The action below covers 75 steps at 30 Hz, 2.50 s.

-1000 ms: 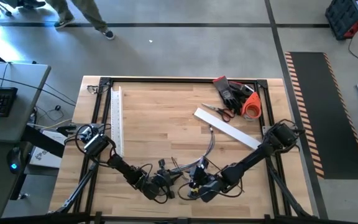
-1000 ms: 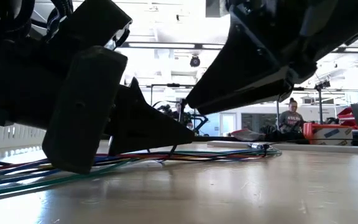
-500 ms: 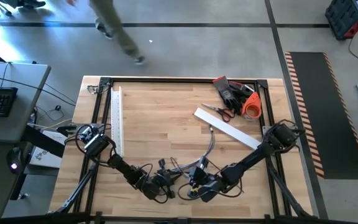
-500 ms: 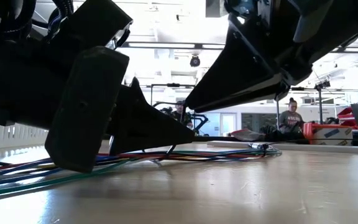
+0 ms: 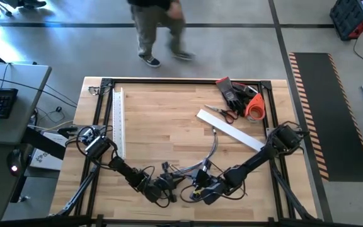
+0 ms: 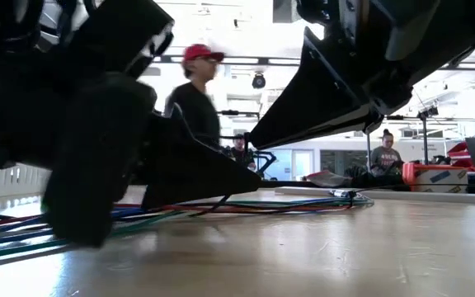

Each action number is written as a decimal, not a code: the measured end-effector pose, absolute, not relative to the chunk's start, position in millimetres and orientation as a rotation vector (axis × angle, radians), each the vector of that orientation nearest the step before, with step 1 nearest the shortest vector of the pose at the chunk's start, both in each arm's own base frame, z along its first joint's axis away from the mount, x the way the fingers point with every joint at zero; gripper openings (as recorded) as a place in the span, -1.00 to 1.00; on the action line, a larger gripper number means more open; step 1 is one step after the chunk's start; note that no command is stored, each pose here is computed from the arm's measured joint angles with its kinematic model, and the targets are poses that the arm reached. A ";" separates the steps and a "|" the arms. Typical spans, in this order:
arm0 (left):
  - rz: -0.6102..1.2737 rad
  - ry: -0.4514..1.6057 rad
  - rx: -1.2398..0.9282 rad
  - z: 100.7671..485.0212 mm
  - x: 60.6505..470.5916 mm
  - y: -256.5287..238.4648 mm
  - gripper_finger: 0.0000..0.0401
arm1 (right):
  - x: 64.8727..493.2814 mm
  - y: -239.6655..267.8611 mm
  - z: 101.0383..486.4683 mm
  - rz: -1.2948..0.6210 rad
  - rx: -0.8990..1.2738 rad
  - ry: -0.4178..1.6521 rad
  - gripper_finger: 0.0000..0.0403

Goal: Ziptie cables
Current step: Wrap the zip tie on the cable

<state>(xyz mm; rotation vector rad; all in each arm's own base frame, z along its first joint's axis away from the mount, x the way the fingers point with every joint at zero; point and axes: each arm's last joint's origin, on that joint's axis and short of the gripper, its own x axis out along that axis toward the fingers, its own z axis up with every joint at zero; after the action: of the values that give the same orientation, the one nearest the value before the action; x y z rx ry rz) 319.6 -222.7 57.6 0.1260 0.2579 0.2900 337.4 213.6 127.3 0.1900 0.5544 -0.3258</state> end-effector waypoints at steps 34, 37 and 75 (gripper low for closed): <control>0.004 0.278 0.063 103.2 310.1 -242.8 -0.37 | 333.0 216.5 127.3 -0.290 -0.136 0.576 -1.00; 0.000 0.266 0.072 109.1 311.4 -241.4 -0.27 | 333.3 216.2 127.6 -0.256 -0.268 0.592 -1.00; 0.037 0.400 -0.081 105.2 270.7 -269.1 -0.23 | 319.3 252.3 168.2 0.017 0.097 0.473 -0.45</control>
<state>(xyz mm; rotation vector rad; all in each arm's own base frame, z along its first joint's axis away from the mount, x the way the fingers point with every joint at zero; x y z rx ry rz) 270.7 -269.1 105.2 -0.0811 0.4005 0.0372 319.3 252.3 168.2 0.0971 0.4730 0.0172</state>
